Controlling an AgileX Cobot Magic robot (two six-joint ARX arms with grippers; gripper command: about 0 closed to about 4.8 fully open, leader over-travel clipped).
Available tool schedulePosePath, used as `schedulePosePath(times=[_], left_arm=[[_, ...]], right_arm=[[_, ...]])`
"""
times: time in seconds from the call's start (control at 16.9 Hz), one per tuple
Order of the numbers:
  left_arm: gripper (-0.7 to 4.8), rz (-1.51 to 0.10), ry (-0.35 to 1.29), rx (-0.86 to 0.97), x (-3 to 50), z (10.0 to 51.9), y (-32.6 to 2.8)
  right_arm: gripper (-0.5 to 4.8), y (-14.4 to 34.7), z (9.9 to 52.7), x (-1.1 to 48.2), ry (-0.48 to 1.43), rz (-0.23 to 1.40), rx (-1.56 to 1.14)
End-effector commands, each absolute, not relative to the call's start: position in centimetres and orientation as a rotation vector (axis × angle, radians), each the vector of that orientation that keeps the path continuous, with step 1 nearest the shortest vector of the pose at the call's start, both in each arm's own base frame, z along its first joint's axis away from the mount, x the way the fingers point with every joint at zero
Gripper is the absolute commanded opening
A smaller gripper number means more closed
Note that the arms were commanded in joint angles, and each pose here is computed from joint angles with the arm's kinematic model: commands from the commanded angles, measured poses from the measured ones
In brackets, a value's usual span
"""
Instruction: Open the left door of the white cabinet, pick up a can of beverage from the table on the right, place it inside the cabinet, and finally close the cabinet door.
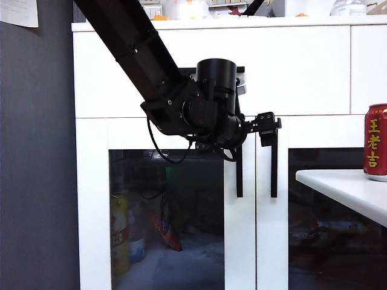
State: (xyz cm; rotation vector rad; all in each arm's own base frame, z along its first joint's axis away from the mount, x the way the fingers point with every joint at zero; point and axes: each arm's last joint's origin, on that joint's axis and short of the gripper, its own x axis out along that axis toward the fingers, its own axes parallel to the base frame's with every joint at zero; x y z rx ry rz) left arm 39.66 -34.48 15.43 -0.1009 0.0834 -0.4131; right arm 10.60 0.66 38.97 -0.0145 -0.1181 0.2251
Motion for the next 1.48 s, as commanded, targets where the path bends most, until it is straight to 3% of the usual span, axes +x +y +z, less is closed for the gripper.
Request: schedulePosePath(times=[0.06,0.24,0.3,0.59,0.65,0.71,0.77,0.94,1.48], left_arm=[[4.79,-0.411,0.075,-0.152,39.9,15.0,-34.8],[4.79,-0.421,0.067,-0.157,40.5,14.6,-35.4],[4.31,-0.423,0.060,-0.161,40.6,14.8,-35.5],[4.22,-0.423,0.039,-0.173,40.6,15.1,-35.5],[3.76,-0.422,0.040,-0.172,40.6,15.1,-35.5],[1.51,-0.423,0.042,-0.171,40.6,15.0,-35.5],[-0.17,-0.442,0.042,-0.172,40.6,15.1,-35.5],[-0.06,-0.510,0.039,-0.174,40.5,15.2,-35.7],[-0.06,-0.509,0.053,-0.164,40.5,15.0,-35.7]], right_arm=[[3.91,0.3,39.2,10.5,-0.134,0.183,-0.023],[3.91,0.1,39.2,10.5,-0.135,0.130,-0.049],[3.91,0.1,39.2,10.6,-0.132,0.131,-0.049],[3.91,-0.1,38.8,11.4,-0.096,0.085,-0.043],[3.91,-0.2,38.7,11.4,-0.088,0.080,-0.042],[3.91,-0.2,38.6,11.7,-0.077,0.078,-0.041],[3.91,-0.2,38.6,11.7,-0.078,0.078,-0.041],[3.91,-0.2,38.7,11.7,-0.079,0.079,-0.041],[3.91,-0.2,39.3,11.6,-0.147,0.077,-0.043]])
